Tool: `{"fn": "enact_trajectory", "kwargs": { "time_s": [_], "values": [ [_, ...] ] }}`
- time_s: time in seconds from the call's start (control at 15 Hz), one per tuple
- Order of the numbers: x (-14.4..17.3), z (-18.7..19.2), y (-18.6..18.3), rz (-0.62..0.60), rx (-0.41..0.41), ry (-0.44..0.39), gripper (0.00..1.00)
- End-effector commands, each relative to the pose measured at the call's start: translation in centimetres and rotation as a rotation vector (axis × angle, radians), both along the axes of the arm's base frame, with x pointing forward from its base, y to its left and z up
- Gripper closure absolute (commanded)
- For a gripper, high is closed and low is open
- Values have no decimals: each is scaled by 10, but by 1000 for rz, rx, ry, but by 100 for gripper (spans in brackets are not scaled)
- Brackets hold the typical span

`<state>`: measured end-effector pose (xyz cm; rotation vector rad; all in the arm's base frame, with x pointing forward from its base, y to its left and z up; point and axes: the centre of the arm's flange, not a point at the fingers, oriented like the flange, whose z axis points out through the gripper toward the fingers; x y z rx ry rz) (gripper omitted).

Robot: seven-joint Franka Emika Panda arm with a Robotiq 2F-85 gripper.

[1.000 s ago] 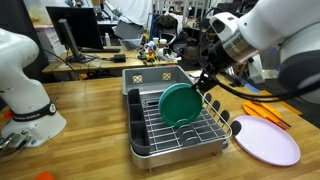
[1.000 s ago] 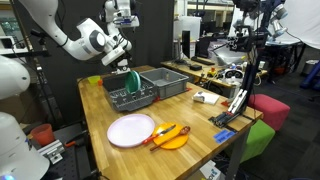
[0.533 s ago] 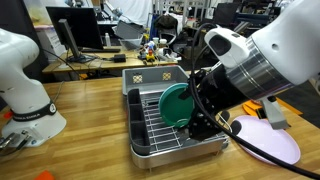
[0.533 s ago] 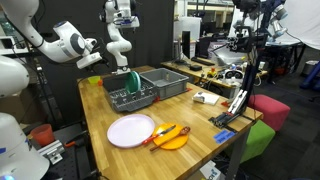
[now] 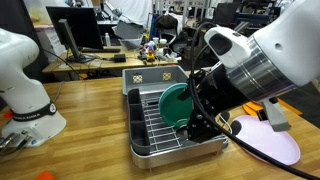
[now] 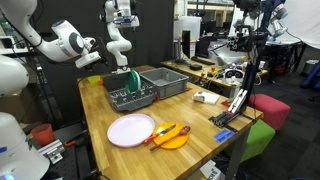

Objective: Put the dark green plate on the dish drainer in front of the light blue plate

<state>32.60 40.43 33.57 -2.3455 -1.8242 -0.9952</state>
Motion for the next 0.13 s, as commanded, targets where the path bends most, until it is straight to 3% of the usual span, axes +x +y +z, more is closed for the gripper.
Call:
{"fn": "enact_trajectory", "kwargs": {
  "time_s": [0.0,0.07],
  "values": [
    [0,0,0,0,0,0,0],
    [0,0,0,0,0,0,0]
  ]
}}
